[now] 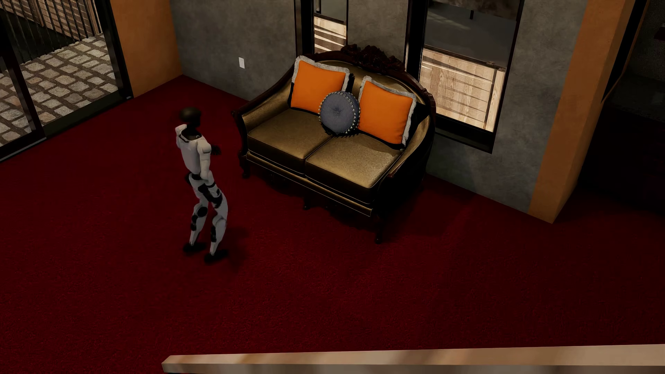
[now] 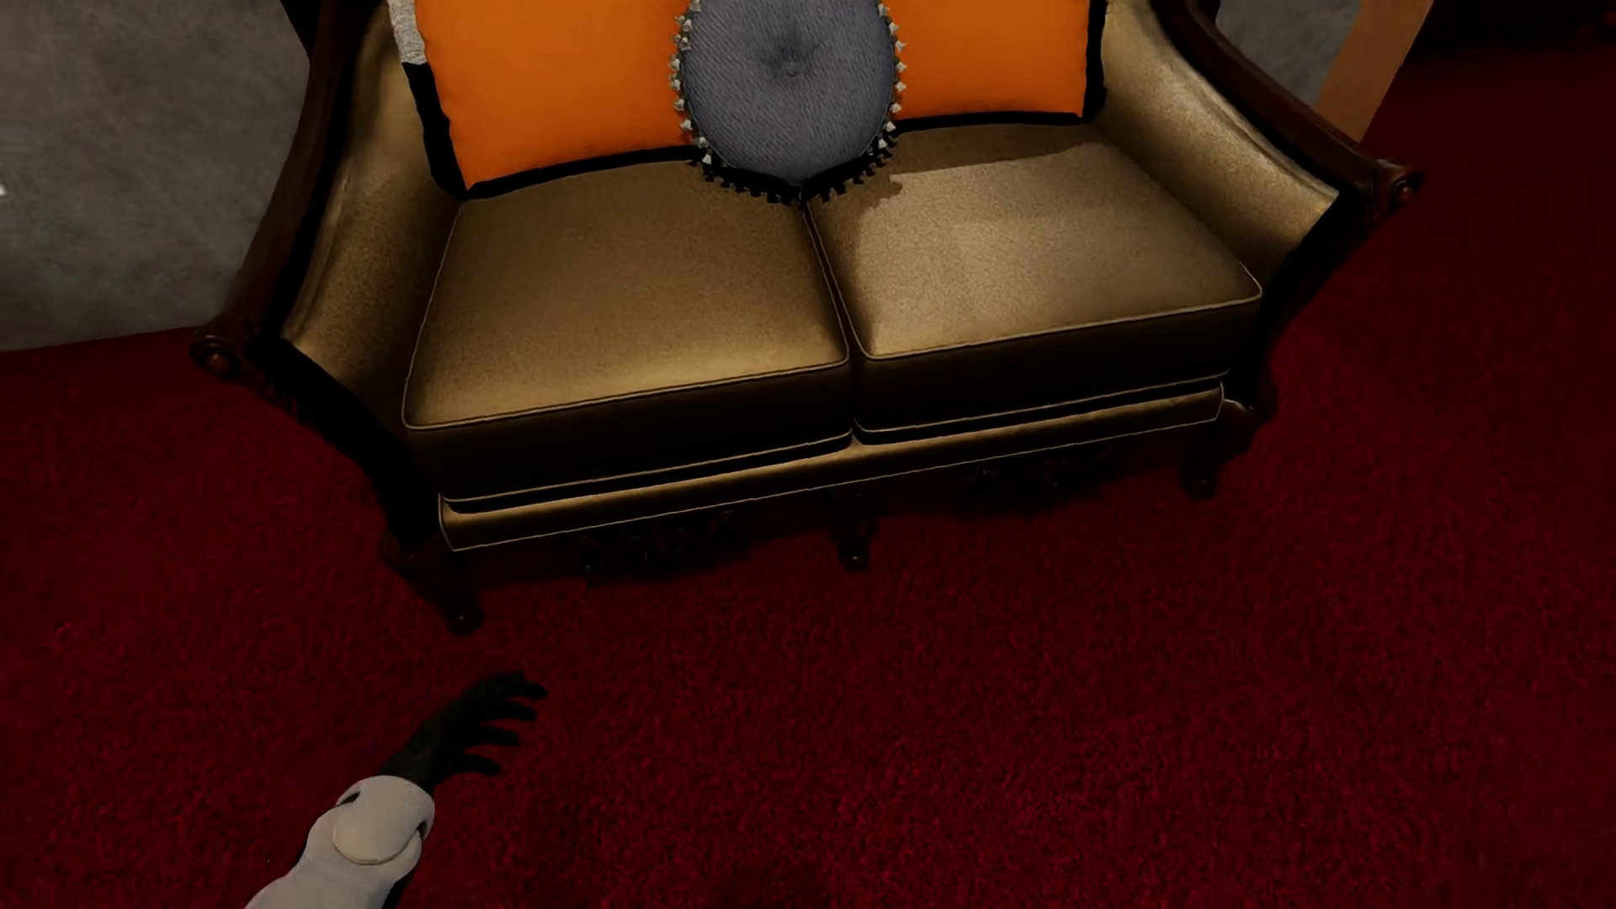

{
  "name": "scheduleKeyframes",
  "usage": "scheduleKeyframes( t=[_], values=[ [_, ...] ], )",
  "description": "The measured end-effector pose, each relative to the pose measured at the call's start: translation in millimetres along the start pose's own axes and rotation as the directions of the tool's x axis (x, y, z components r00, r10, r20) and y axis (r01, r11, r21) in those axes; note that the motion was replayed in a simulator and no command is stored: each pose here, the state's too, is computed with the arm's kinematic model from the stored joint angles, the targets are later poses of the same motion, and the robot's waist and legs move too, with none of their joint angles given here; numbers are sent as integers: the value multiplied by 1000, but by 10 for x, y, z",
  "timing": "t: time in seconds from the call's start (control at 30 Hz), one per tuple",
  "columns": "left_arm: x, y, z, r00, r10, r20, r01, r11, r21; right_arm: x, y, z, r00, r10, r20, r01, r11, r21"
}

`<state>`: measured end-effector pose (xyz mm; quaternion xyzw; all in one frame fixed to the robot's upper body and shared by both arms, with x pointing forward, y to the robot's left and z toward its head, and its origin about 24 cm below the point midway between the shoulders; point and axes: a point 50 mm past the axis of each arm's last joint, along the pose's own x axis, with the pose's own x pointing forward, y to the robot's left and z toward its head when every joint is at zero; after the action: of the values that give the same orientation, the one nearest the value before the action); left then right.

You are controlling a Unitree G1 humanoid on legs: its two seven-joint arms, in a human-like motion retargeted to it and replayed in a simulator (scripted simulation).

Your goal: Move towards the sofa

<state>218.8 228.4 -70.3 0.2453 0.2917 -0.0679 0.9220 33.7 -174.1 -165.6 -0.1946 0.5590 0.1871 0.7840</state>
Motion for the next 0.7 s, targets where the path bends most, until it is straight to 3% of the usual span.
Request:
scheduleKeyframes(
  t=[0.13, 0.27, 0.5, 0.7],
  values=[
    [-65, -851, -268, 954, -267, -139, 280, 956, 87, 14, -277, -24, 998, -47, -35, 44, 995, -88],
    [-412, -1435, -670, 821, -480, -309, 562, 773, 293, 57, -619, 338, 989, -132, 59, 137, 988, -77],
    [-252, -868, -719, 907, -284, -310, 337, 932, 134, 49, -617, 864, 958, -147, 248, 151, 989, 1],
    [-222, -822, -720, 906, -275, -321, 338, 928, 159, 86, -183, 982, 960, 17, 280, 36, 983, -182]
  ],
)
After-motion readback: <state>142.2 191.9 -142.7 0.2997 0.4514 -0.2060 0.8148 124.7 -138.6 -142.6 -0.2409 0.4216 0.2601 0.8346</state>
